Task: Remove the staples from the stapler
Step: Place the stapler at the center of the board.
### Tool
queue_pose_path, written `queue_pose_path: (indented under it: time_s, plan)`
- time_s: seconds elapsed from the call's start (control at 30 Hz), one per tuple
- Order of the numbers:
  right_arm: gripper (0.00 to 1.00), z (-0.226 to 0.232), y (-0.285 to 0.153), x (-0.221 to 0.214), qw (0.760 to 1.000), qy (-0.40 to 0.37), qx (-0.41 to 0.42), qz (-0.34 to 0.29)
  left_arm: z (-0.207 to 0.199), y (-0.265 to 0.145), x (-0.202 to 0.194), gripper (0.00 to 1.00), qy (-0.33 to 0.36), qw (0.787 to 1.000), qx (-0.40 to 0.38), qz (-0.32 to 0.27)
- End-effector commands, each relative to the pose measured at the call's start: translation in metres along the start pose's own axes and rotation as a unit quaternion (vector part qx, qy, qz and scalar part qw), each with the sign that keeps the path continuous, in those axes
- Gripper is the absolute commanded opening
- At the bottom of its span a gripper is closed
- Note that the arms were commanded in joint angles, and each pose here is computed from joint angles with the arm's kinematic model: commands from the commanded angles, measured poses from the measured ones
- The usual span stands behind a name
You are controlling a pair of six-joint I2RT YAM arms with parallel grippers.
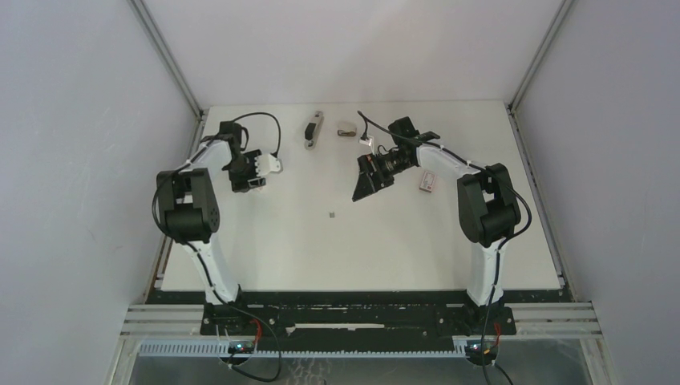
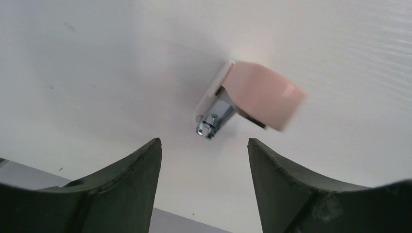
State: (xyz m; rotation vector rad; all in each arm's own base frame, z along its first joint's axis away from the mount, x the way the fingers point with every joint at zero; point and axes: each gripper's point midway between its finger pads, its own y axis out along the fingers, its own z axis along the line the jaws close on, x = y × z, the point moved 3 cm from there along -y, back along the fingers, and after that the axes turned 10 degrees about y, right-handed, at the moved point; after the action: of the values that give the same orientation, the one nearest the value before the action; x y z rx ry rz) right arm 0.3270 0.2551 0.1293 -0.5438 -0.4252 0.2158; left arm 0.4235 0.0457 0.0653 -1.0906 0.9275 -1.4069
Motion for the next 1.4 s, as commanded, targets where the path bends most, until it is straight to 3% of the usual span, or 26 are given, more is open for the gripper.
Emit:
queue_pose_path:
  time_s: [0.0,0.2,0.27,0.33,0.4,0.53,0.67,0.87,1.17,1.37]
  plan:
    - [1.0,0.015,-0.016,0.017,0.998,-0.051,-0.018,-0.035,-0.003,-0.042,0.012,0.7,-0.015,0.999,0.042,-0.028]
    - [1.0,0.004,-0.032,0.031,0.99,-0.075,-0.095,-0.078,-0.014,-0.074,0.028,0.71,-0.064,0.993,0.064,-0.072]
    - [1.0,-0.001,-0.04,0.038,0.982,-0.092,-0.136,-0.096,-0.017,-0.086,0.032,0.79,-0.086,0.989,0.078,-0.089]
    - [1.0,-0.007,-0.049,0.047,0.973,-0.104,-0.178,-0.107,-0.02,-0.1,0.036,0.95,-0.111,0.983,0.095,-0.107]
    - [1.0,-0.011,-0.058,0.058,0.963,-0.119,-0.212,-0.114,-0.023,-0.112,0.042,1.0,-0.13,0.977,0.113,-0.127]
    - [1.0,-0.015,-0.079,0.087,0.939,-0.171,-0.271,-0.124,-0.031,-0.132,0.051,1.0,-0.169,0.958,0.166,-0.159]
    - [1.0,-0.018,-0.091,0.121,0.916,-0.229,-0.304,-0.129,-0.031,-0.148,0.06,1.0,-0.239,0.924,0.224,-0.197]
    - [1.0,-0.035,-0.089,0.174,0.885,-0.296,-0.333,-0.138,-0.053,-0.162,0.07,1.0,-0.287,0.893,0.251,-0.237]
    - [1.0,-0.073,-0.059,0.223,0.849,-0.381,-0.329,-0.161,-0.092,-0.168,0.077,1.0,-0.303,0.884,0.251,-0.253]
    - [0.99,-0.093,-0.038,0.249,0.836,-0.398,-0.319,-0.204,-0.111,-0.156,0.079,1.0,-0.292,0.895,0.228,-0.249]
